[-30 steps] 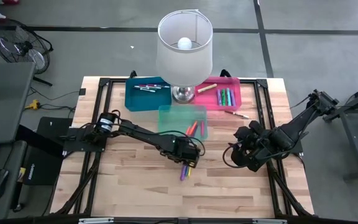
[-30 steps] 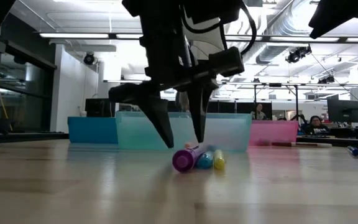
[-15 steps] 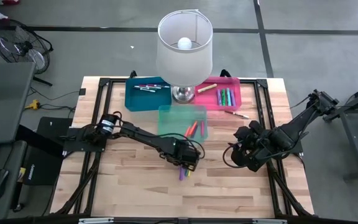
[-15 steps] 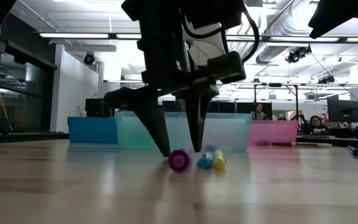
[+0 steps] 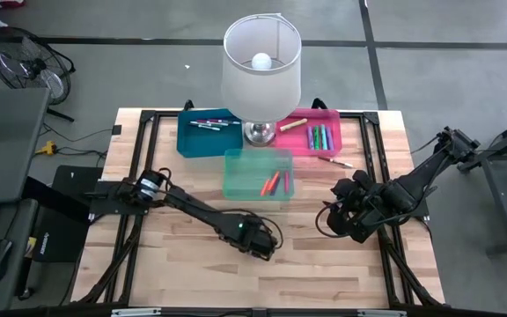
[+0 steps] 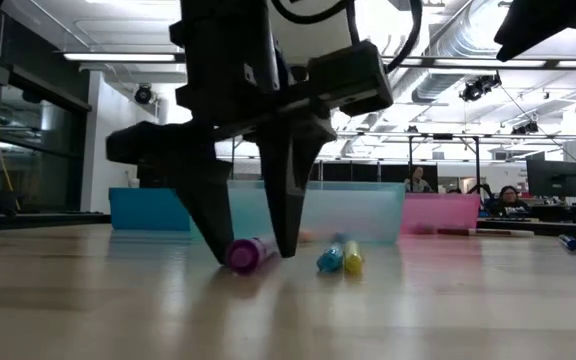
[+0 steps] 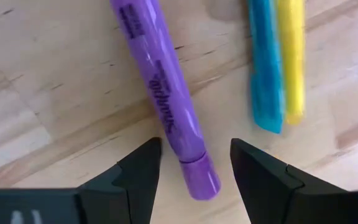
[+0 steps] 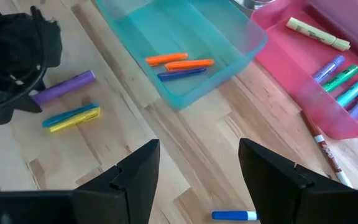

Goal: Pick & Place Markers
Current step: Put the violet highlighter pen into the red bin

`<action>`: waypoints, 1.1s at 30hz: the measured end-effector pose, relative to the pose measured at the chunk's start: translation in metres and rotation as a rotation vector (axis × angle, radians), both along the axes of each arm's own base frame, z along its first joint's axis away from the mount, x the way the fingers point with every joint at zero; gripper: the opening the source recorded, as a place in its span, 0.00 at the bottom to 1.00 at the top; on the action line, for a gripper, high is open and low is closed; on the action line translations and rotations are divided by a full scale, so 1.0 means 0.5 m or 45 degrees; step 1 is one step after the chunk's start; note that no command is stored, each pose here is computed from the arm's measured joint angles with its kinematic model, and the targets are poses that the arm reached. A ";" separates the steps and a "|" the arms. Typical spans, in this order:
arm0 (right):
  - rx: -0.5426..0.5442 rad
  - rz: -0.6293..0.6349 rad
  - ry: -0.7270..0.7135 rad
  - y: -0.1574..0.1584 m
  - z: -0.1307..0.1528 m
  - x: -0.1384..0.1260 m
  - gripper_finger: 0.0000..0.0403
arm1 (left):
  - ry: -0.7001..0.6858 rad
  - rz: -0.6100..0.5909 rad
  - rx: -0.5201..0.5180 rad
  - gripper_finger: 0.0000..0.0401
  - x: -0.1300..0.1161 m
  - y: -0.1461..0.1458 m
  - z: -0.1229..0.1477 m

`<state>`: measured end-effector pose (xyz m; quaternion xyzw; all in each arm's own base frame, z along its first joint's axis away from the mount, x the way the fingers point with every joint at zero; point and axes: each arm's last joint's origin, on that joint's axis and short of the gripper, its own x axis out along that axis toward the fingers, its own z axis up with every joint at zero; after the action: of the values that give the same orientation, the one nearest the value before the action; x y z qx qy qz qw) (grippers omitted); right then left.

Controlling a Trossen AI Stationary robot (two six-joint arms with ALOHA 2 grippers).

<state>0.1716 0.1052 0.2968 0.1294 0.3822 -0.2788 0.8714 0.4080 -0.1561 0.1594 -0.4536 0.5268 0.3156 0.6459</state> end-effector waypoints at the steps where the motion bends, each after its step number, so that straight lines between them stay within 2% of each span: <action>1: -0.003 -0.001 -0.003 0.000 0.000 0.000 0.52 | 0.012 0.000 0.001 0.48 0.001 -0.002 -0.006; 13: 0.034 -0.002 0.009 0.001 -0.001 0.000 0.52 | 0.069 0.007 0.021 0.47 -0.002 0.008 -0.015; 27: 0.073 -0.003 -0.006 0.004 0.000 0.003 0.52 | 0.076 0.007 0.093 0.16 -0.006 0.011 -0.018; 33: 0.087 0.035 -0.004 0.008 0.001 0.006 0.52 | 0.065 -0.084 0.137 0.14 -0.007 0.011 -0.018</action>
<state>0.1745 0.1091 0.2973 0.1544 0.3919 -0.2533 0.8709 0.4048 -0.1507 0.1502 -0.3923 0.5400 0.3336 0.6657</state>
